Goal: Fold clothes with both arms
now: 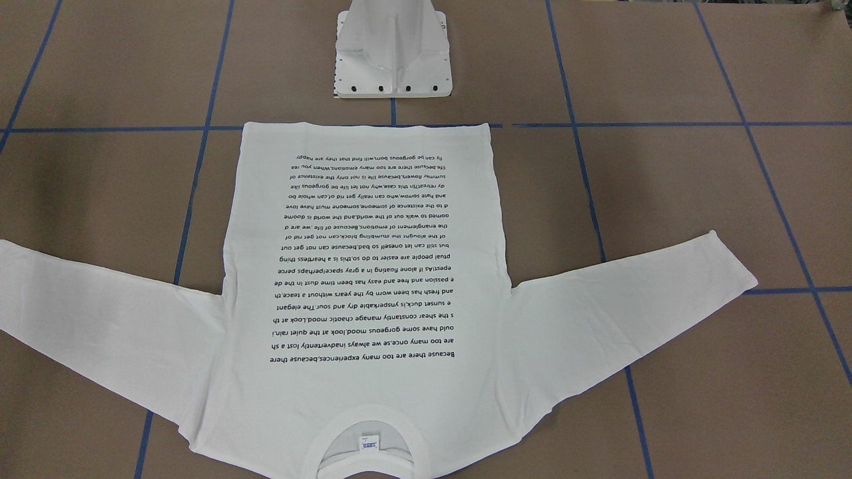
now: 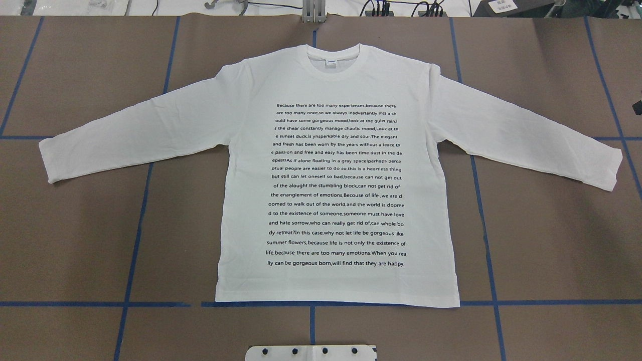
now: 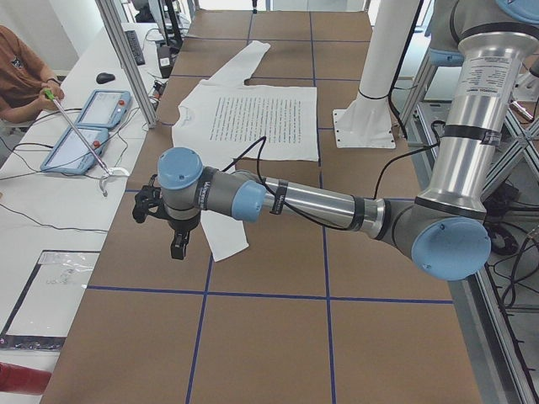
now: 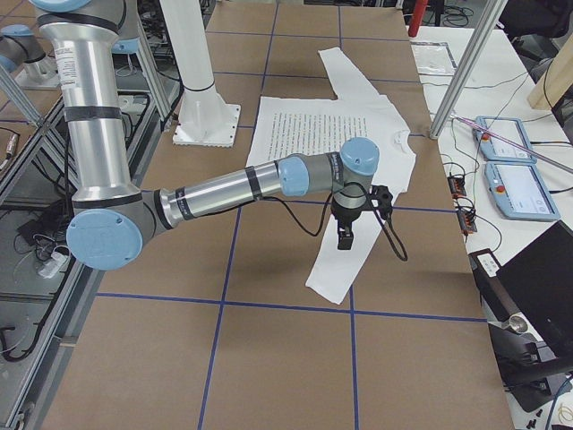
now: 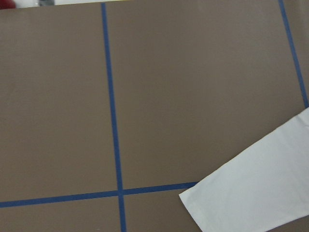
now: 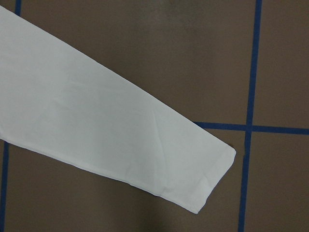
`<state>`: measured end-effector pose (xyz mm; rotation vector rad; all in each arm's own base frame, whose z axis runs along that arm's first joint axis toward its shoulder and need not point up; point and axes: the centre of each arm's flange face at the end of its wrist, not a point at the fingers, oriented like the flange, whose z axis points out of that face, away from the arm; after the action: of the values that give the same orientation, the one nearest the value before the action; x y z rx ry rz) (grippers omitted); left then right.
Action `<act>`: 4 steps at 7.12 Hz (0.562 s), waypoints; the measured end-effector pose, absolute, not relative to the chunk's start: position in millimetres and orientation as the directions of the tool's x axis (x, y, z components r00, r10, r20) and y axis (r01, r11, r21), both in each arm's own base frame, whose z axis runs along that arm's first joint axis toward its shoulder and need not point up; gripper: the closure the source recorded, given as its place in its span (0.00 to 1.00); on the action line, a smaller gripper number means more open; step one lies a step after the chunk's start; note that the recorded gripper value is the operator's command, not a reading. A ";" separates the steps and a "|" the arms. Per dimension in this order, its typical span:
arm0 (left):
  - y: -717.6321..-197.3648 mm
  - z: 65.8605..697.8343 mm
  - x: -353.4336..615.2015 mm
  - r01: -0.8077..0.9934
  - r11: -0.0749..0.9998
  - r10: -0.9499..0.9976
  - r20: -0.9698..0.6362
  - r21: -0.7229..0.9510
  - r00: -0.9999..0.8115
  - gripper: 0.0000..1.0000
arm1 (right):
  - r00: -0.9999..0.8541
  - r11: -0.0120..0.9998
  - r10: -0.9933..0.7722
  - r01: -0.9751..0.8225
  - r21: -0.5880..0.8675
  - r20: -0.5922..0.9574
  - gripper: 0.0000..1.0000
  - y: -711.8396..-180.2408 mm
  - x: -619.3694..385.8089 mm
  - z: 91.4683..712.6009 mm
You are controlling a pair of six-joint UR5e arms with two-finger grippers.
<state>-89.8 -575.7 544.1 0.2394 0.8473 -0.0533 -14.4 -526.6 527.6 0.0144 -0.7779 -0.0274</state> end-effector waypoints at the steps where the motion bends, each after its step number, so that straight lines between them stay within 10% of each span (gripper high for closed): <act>1: -572.7 544.1 -97.5 0.153 0.968 0.050 -0.747 0.201 0.663 0.00 | 0.714 1.000 0.007 -0.001 -0.010 0.700 0.00 -520.3 -7.2 540.2; 4: -568.3 551.1 -60.7 0.114 0.967 0.097 -0.745 0.227 0.660 0.00 | 0.706 0.999 0.048 -0.033 -0.034 0.707 0.00 -513.3 6.5 548.6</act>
<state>-60.7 -568.3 551.1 0.2646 0.8521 -0.0102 6.5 -513.3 548.6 -0.0192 -0.7858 0.0452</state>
